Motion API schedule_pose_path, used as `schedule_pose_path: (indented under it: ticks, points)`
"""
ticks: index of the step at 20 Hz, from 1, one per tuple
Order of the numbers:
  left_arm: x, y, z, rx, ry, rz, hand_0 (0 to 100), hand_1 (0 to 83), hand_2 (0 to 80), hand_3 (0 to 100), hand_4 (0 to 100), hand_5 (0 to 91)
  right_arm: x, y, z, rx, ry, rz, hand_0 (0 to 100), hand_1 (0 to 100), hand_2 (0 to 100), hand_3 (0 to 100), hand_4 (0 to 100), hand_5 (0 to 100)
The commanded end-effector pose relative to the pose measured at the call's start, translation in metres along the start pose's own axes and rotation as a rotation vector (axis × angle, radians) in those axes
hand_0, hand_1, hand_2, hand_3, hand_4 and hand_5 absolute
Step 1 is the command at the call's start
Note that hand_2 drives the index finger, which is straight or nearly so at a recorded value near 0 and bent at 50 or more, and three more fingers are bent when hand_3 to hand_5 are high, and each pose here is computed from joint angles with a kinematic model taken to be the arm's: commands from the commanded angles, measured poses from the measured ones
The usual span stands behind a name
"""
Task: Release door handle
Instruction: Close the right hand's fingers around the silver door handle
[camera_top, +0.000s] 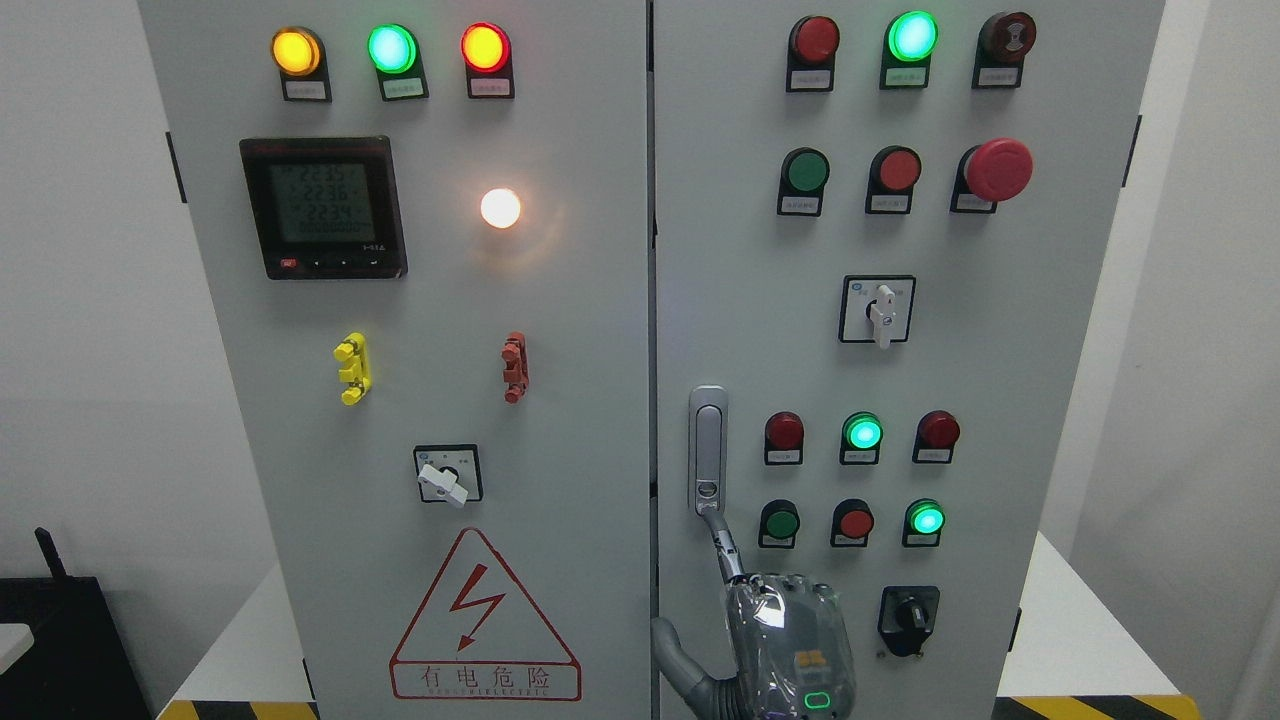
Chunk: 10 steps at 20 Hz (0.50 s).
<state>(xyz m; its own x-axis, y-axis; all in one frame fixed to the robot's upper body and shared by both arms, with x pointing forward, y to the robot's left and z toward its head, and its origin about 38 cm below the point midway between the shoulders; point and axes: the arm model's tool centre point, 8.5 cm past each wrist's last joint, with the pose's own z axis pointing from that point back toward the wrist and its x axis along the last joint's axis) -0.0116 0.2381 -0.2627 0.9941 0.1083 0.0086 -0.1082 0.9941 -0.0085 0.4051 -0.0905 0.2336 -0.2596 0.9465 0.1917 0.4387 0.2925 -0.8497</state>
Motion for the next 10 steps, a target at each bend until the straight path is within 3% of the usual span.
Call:
schedule_pose_path:
  ticks: [1, 10]
  points:
    - [0.0157, -0.0022, -0.0003, -0.003, -0.024, 0.015, 12, 38.9, 0.0, 0, 0, 0.0, -0.0005, 0.001, -0.0002, 0.005, 0.001, 0.0, 31, 28, 0, 100, 100, 100]
    - [0.0167, -0.0023, -0.0003, -0.003, -0.026, 0.014, 12, 38.9, 0.0, 0, 0, 0.0, -0.0002, 0.0008, -0.0019, 0.006, -0.002, 0.003, 31, 28, 0, 100, 100, 100]
